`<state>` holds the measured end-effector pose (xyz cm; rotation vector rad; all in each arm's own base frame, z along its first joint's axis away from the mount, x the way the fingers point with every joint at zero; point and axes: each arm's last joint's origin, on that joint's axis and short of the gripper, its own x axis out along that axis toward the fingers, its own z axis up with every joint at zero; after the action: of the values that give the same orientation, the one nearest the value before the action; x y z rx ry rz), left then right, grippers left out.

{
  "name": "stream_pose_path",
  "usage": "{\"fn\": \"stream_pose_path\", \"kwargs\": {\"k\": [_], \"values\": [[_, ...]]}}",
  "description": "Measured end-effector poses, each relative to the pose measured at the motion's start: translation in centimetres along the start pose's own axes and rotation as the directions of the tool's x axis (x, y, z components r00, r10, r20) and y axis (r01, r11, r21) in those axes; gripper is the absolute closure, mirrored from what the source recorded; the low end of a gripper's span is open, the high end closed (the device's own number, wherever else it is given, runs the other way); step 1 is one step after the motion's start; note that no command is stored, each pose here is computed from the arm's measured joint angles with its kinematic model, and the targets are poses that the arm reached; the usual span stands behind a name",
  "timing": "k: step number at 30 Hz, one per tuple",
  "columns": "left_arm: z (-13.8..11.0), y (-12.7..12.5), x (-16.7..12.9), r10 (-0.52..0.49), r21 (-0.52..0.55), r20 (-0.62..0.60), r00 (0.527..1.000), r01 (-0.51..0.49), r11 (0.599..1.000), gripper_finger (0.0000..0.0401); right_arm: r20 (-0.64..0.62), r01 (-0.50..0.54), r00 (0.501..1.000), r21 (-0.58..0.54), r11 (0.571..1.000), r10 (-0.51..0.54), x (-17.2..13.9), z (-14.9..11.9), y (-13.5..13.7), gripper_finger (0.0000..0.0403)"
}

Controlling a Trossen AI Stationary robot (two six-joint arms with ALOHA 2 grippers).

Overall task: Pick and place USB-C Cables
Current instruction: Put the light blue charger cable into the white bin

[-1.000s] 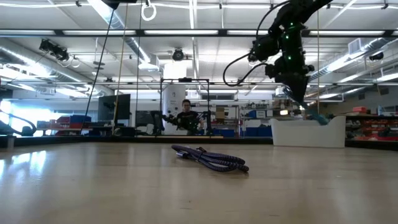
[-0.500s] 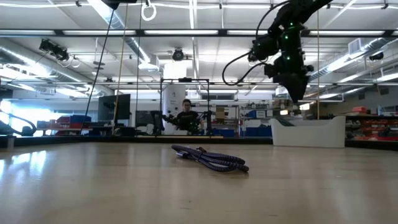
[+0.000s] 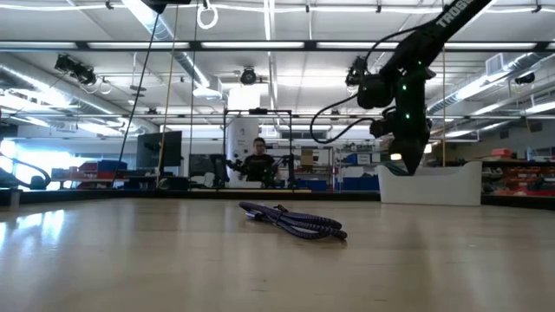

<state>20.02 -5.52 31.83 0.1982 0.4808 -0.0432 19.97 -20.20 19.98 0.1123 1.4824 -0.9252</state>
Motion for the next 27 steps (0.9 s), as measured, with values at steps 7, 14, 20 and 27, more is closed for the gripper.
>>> {"fn": "stream_pose_path", "kwargs": {"k": [7,14,20,27], "values": [[0.0,0.0,0.0,0.0,0.003,0.003,1.0,0.0,1.0,0.0241,0.061,-0.016,0.998,0.041,0.999,0.014,2.0,-0.4,0.2,0.0224],[0.0,0.0,0.0,0.001,0.0,0.003,1.0,-0.001,1.0,0.0241,0.057,-0.012,0.998,0.049,0.999,0.009,2.4,-0.7,0.2,0.0312],[0.0,0.0,0.0,0.0,0.0,0.003,1.0,0.0,1.0,0.0241,0.005,-0.009,1.0,0.032,0.999,0.009,1.8,-0.8,0.0,0.0387],[0.0,0.0,0.0,0.001,-0.001,0.004,1.0,-0.001,1.0,0.0241,-0.102,-0.002,0.995,0.052,0.999,0.007,-0.2,-0.8,-1.1,0.0393]]}}
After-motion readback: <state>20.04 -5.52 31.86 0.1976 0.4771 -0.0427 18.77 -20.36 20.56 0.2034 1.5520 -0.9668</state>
